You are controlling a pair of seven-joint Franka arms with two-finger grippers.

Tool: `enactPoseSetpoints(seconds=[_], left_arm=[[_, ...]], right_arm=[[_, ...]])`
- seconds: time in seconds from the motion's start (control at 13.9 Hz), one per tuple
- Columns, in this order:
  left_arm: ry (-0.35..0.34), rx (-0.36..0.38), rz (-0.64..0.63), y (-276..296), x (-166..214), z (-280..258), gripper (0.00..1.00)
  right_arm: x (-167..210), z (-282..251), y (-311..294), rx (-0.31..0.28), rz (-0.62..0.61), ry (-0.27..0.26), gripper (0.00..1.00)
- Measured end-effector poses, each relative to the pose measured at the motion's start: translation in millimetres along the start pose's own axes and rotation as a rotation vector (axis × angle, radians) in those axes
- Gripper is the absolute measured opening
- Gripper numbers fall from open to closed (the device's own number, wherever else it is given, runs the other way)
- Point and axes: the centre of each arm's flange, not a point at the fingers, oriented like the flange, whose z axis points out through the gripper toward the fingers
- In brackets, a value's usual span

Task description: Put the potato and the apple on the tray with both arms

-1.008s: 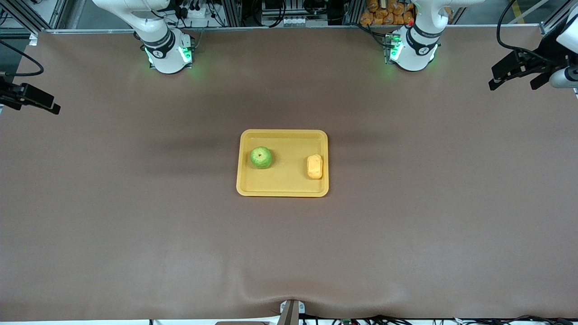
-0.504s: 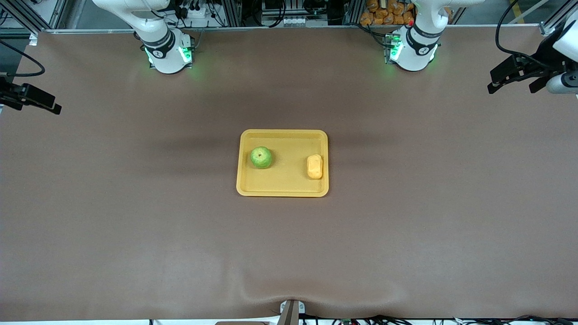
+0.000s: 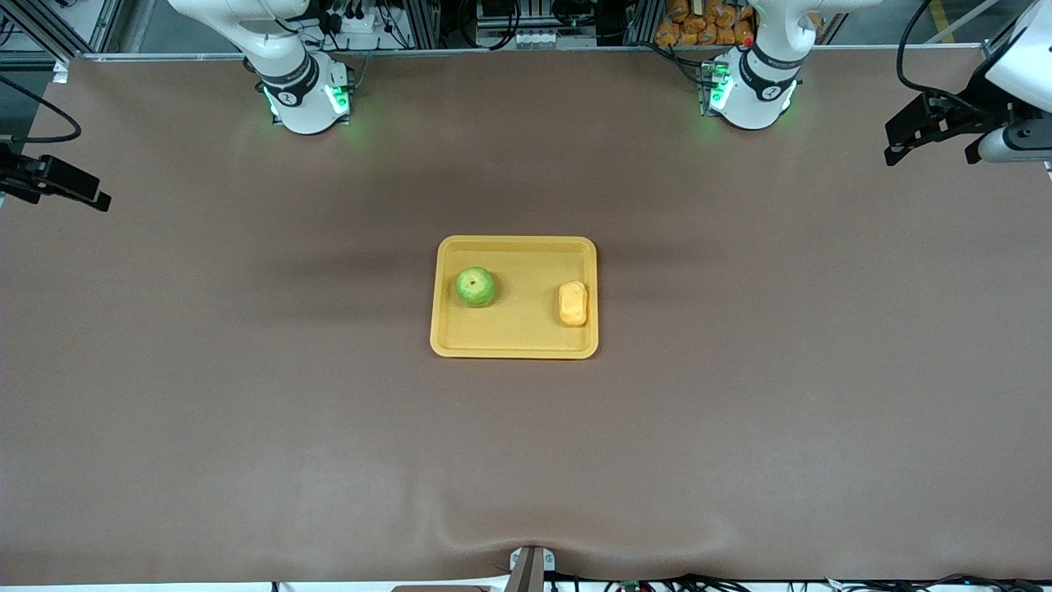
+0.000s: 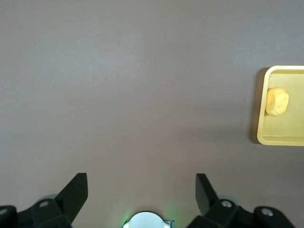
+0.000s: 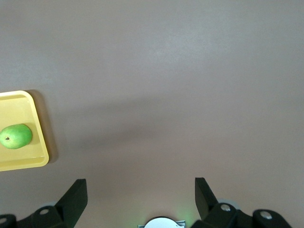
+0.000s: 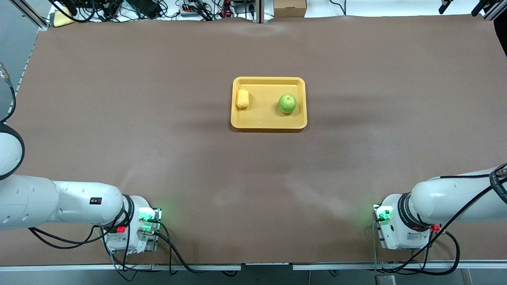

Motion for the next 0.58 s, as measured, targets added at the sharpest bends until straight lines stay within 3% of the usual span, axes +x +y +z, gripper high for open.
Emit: enactPoseSetpoints(seconds=[0.58], left_arm=[[0.001, -0.014, -0.012, -5.0, 1.0, -1.8, 1.00]], right_arm=[[0.7, 1.3, -2.4, 0.000, -0.004, -0.003, 1.00]])
